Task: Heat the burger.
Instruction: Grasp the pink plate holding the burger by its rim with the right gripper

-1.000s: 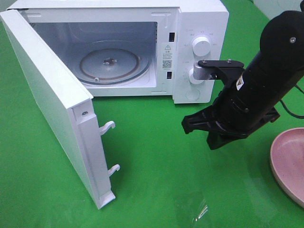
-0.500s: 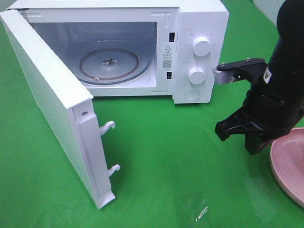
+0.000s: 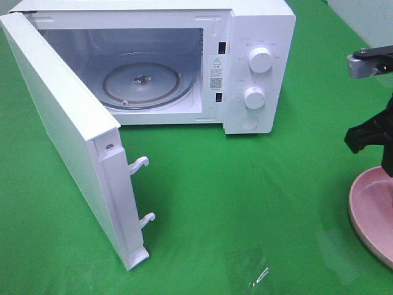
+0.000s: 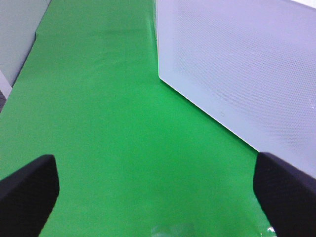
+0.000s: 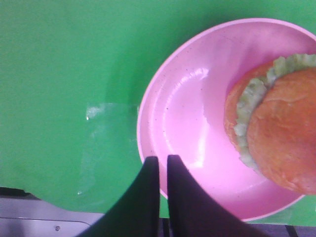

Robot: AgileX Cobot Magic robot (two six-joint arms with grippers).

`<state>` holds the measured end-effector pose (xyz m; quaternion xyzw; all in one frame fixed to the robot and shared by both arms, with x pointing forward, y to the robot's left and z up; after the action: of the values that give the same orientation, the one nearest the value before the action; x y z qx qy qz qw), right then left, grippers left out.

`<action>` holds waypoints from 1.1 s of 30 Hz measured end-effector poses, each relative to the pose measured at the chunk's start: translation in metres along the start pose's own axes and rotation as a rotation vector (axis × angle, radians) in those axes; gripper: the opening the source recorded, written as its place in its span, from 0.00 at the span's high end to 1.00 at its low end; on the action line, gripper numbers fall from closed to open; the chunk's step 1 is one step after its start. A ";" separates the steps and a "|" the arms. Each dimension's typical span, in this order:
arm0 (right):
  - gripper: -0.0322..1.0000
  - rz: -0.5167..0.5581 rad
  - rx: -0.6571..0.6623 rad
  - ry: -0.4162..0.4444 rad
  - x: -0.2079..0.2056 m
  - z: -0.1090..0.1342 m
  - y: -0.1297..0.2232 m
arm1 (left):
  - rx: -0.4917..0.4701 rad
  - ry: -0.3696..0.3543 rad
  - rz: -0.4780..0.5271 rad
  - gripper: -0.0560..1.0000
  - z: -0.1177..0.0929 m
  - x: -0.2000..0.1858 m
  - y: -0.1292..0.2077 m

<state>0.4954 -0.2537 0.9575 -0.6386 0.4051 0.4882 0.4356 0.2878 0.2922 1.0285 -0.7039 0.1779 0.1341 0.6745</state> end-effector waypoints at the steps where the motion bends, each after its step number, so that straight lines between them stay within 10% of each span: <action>1: 0.89 0.000 0.000 0.000 0.000 0.000 0.000 | 0.000 0.000 0.000 0.01 0.000 0.000 0.000; 7: 0.84 0.006 0.020 0.012 0.000 -0.011 0.003 | 0.000 0.000 0.000 0.01 0.000 0.000 0.000; 17: 0.08 -0.029 -0.031 0.000 0.024 -0.005 0.012 | 0.000 0.000 0.000 0.01 0.000 0.000 0.000; 33: 0.03 -0.057 -0.074 -0.008 0.061 0.004 0.035 | 0.000 0.000 0.000 0.01 0.000 0.000 0.000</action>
<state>0.4732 -0.2660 0.8915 -0.6634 0.3669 0.4929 0.4270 0.2878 0.2922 1.0285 -0.7039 0.1779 0.1341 0.6745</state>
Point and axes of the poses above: a point on each arm's last joint axis where the gripper is mounted, x pointing out along that axis toward the gripper, z along the wrist's bending axis when the last joint is at zero, y = z × x, the point moved 6 cm from there along x, pointing out along that axis toward the gripper, and after that the axes turned 5 degrees about -x, right-handed, at the moved point
